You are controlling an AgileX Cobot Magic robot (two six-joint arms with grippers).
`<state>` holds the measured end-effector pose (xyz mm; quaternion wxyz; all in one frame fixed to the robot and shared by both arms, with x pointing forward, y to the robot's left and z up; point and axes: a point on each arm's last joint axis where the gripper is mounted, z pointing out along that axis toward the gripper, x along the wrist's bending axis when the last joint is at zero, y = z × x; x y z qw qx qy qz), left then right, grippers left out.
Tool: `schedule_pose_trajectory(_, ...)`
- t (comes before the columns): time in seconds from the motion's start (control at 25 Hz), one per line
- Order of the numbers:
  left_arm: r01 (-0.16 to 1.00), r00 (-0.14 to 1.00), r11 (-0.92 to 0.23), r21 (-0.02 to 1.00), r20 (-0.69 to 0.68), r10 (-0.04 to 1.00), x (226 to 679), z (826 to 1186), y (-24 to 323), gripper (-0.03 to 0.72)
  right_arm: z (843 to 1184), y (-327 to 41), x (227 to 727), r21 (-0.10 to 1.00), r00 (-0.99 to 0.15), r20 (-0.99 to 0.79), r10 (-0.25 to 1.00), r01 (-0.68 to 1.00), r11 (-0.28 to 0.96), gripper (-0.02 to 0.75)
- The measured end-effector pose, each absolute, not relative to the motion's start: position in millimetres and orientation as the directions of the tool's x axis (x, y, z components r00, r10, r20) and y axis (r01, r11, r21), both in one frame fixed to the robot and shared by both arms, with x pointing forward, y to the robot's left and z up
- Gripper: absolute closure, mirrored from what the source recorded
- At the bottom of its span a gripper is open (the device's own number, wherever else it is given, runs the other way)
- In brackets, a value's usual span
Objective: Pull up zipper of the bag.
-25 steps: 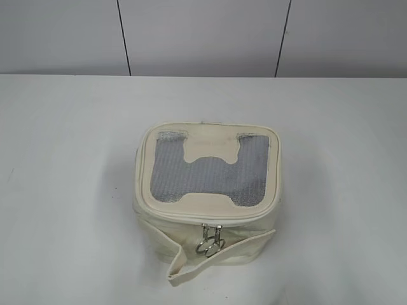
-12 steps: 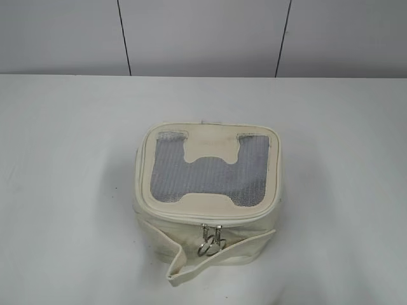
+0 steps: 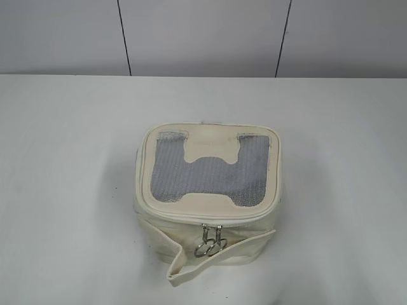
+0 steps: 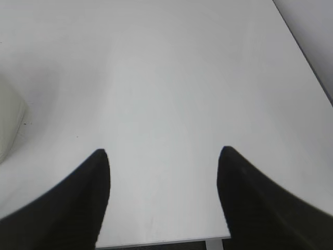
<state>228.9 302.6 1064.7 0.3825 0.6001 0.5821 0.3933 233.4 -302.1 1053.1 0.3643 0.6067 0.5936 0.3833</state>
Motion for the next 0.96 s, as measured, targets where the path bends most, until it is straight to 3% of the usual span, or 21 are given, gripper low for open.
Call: schedule_pose_trajectory(0.96, 0.398, 0.013, -0.03, 0.917, 0.027, 1.0, 228.9, 1064.7, 302.6, 0.393, 1052.9, -302.1, 233.5, 0.897, 0.001, 0.032, 0.999, 0.441, -0.029, 0.23)
